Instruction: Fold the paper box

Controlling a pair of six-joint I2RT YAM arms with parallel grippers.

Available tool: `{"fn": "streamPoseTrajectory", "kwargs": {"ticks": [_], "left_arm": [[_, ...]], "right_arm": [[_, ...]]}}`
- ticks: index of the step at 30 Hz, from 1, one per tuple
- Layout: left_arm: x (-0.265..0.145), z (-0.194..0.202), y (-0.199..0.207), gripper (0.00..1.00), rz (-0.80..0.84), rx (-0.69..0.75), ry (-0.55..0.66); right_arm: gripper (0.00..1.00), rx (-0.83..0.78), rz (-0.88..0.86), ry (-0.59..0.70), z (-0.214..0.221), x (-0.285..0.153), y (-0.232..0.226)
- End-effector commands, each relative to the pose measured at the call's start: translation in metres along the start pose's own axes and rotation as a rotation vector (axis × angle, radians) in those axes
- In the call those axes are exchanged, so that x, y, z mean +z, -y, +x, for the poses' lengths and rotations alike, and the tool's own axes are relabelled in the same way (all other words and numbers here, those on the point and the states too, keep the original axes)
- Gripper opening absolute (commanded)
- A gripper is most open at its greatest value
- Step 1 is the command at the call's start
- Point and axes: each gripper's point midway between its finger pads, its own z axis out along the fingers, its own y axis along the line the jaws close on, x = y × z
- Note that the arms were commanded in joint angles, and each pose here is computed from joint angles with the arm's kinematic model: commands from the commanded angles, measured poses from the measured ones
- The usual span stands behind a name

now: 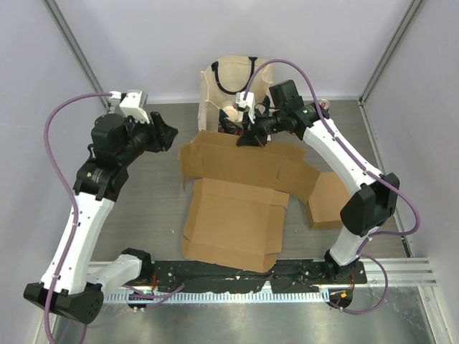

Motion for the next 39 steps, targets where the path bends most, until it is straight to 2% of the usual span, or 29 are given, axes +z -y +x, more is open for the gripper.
{"fn": "streamPoseTrajectory", "kwargs": {"ticks": [1, 5, 8, 10, 12, 16, 21, 24, 27, 28, 30, 32, 35, 37, 38, 39], "left_arm": [[0.024, 0.035, 0.006, 0.48, 0.098, 0.041, -0.125], [0.042, 0.025, -0.007, 0.28, 0.060, 0.112, -0.035], [0.048, 0.022, 0.009, 0.27, 0.169, 0.156, -0.018], [0.052, 0.029, 0.028, 0.28, 0.296, 0.161, -0.073], [0.052, 0.035, 0.044, 0.33, 0.402, 0.153, -0.104], [0.049, 0.032, 0.064, 0.49, 0.529, 0.158, -0.080], [0.068, 0.035, 0.066, 0.50, 0.529, 0.151, -0.137], [0.075, 0.035, 0.069, 0.47, 0.532, 0.168, -0.128], [0.081, 0.035, 0.074, 0.25, 0.567, 0.166, -0.114], [0.084, 0.035, 0.075, 0.11, 0.578, 0.169, -0.111], [0.081, 0.035, 0.080, 0.00, 0.615, 0.191, -0.126], [0.077, 0.034, 0.081, 0.00, 0.624, 0.213, -0.113], [0.070, 0.022, 0.079, 0.00, 0.586, 0.219, -0.020], [0.075, 0.013, 0.064, 0.00, 0.456, 0.148, -0.001], [0.067, 0.005, 0.063, 0.05, 0.434, 0.138, 0.011], [0.064, 0.006, 0.048, 0.20, 0.324, 0.094, -0.008]], "right_arm": [[0.01, -0.096, -0.015, 0.120, -0.043, -0.021, -0.014], [0.01, -0.097, -0.028, 0.132, -0.047, -0.022, -0.017], [0.01, -0.099, -0.028, 0.140, -0.050, -0.023, -0.017], [0.01, -0.100, -0.027, 0.142, -0.051, -0.024, -0.018], [0.01, -0.100, -0.033, 0.144, -0.051, -0.024, -0.019], [0.01, -0.098, -0.046, 0.149, -0.051, -0.024, -0.022], [0.01, -0.101, -0.064, 0.181, -0.059, -0.025, -0.026], [0.01, -0.106, -0.075, 0.197, -0.064, -0.026, -0.029], [0.01, -0.111, -0.082, 0.200, -0.067, -0.024, -0.032], [0.01, -0.112, -0.080, 0.200, -0.067, -0.024, -0.032], [0.01, -0.117, -0.072, 0.199, -0.067, -0.025, -0.032], [0.01, -0.121, -0.059, 0.191, -0.064, -0.026, -0.029], [0.01, -0.119, -0.049, 0.193, -0.064, -0.028, -0.025], [0.01, -0.105, -0.041, 0.191, -0.061, -0.028, -0.019], [0.01, -0.098, -0.036, 0.194, -0.062, -0.029, -0.017], [0.01, -0.090, -0.023, 0.194, -0.060, -0.030, -0.012]]}}
